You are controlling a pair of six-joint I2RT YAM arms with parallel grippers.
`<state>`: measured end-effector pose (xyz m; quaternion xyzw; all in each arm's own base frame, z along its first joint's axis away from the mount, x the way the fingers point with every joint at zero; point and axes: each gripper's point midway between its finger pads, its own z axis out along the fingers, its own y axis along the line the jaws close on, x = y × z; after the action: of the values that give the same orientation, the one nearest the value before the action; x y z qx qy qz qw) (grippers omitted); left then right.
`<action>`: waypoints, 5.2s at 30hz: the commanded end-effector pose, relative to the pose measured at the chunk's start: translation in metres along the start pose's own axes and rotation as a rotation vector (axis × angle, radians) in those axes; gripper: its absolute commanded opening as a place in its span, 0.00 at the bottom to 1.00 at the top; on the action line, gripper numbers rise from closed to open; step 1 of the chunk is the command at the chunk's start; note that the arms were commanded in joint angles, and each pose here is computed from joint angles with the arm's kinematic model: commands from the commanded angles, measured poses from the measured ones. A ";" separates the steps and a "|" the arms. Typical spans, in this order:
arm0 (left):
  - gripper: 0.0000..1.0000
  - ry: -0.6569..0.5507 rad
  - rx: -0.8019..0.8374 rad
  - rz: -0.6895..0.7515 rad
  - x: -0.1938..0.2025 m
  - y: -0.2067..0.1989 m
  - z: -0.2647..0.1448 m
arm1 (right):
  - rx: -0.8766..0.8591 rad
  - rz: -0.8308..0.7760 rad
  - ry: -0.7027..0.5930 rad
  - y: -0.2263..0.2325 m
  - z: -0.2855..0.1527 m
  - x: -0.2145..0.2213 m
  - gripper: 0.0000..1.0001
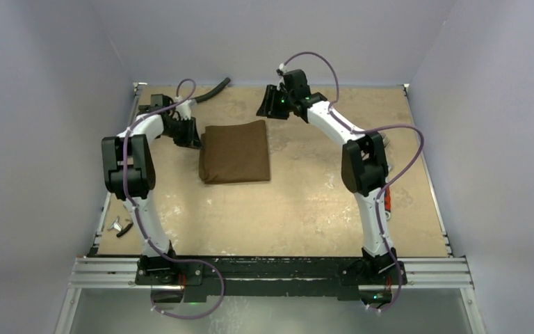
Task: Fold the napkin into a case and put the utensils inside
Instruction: Smooth out the square-folded napkin at the center of the board, then pick up the top corner of the square folded napkin from the center of the board, then fold the top corner of the square-folded napkin at the center of the board.
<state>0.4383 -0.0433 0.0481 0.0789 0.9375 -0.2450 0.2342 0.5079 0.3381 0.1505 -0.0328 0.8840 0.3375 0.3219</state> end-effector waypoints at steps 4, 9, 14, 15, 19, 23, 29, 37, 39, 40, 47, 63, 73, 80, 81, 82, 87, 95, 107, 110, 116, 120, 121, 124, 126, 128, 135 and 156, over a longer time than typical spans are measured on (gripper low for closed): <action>0.19 0.032 0.038 -0.058 0.002 -0.007 0.028 | 0.050 -0.011 0.086 -0.027 0.013 0.047 0.40; 0.00 0.026 0.040 -0.039 -0.005 -0.015 0.039 | 0.013 0.023 0.095 -0.032 0.014 0.047 0.27; 0.00 0.003 0.018 0.010 -0.018 -0.020 0.043 | -0.046 0.054 0.092 -0.032 0.012 0.040 0.23; 0.00 -0.009 0.003 0.028 -0.023 -0.020 0.042 | -0.055 0.061 0.093 -0.033 0.012 0.040 0.22; 0.00 -0.042 -0.052 0.130 -0.040 -0.025 0.043 | -0.097 0.116 0.110 -0.048 0.016 0.044 0.19; 0.00 -0.054 -0.085 0.192 -0.055 -0.028 0.046 | -0.193 0.167 0.117 -0.053 0.015 0.045 0.19; 0.00 -0.096 -0.043 0.247 -0.087 -0.057 0.013 | -0.271 0.162 0.126 -0.045 0.016 0.039 0.18; 0.03 0.058 0.218 0.284 -0.011 -0.145 0.008 | -0.286 0.191 0.132 -0.051 0.037 0.037 0.15; 0.01 0.142 0.261 0.300 0.022 -0.157 0.017 | -0.271 0.212 0.141 -0.060 0.047 0.043 0.14; 0.00 0.174 0.271 0.305 0.036 -0.158 0.021 | -0.264 0.224 0.151 -0.066 0.053 0.048 0.14; 0.00 0.307 0.130 0.393 0.098 -0.119 0.041 | -0.174 0.278 0.182 -0.108 0.063 0.079 0.10; 0.00 0.260 0.010 0.553 0.076 -0.098 0.032 | -0.143 0.313 0.042 -0.104 -0.025 0.113 0.13; 0.00 0.173 0.139 0.519 0.041 -0.142 0.003 | -0.322 0.184 0.017 -0.013 -0.044 0.095 0.21; 0.00 0.155 0.057 0.413 0.036 -0.097 0.008 | -0.298 0.251 0.124 -0.036 -0.019 0.133 0.10; 0.00 0.148 0.035 0.395 0.034 -0.085 0.007 | -0.292 0.258 0.133 -0.040 -0.015 0.137 0.09; 0.00 0.139 0.011 0.381 0.032 -0.073 0.006 | -0.286 0.265 0.139 -0.044 -0.012 0.141 0.08; 0.00 0.121 -0.088 0.293 0.029 -0.018 -0.001 | -0.271 0.283 0.162 -0.055 -0.006 0.156 0.08; 0.00 0.097 -0.173 0.298 0.028 -0.003 -0.004 | -0.267 0.282 0.158 -0.058 -0.007 0.157 0.08; 0.00 -0.015 0.142 0.426 -0.001 -0.135 -0.039 | -0.317 0.248 0.131 -0.037 -0.014 0.141 0.13; 0.00 0.074 0.181 0.453 0.031 -0.150 -0.007 | -0.372 0.222 0.148 -0.023 -0.020 0.133 0.19; 0.00 0.140 0.082 0.411 0.050 -0.102 0.027 | -0.426 0.151 0.167 -0.010 -0.038 0.106 0.30; 0.00 0.131 0.019 0.372 0.049 -0.071 0.030 | -0.414 0.184 0.143 -0.029 -0.039 0.093 0.24; 0.00 0.127 0.013 0.361 0.049 -0.066 0.030 | -0.414 0.194 0.148 -0.034 -0.037 0.095 0.22; 0.00 0.124 0.006 0.348 0.052 -0.059 0.030 | -0.396 0.217 0.170 -0.048 -0.026 0.104 0.16; 0.00 0.126 0.013 0.340 0.054 -0.059 0.031 | -0.376 0.239 0.189 -0.060 -0.017 0.114 0.13; 0.00 0.128 0.028 0.331 0.057 -0.061 0.032 | -0.367 0.261 0.200 -0.068 -0.010 0.124 0.11; 0.07 0.115 0.174 0.275 0.050 -0.096 0.017 | -0.362 0.287 0.212 -0.080 -0.005 0.140 0.13; 0.50 -0.120 0.101 0.417 -0.126 -0.129 0.074 | -0.427 0.163 0.100 -0.031 -0.045 0.097 0.20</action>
<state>0.5293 -0.1840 0.0997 0.2592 0.8719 -0.2693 0.3163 0.4250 0.2967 0.0774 -0.0226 0.8184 0.5329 0.2138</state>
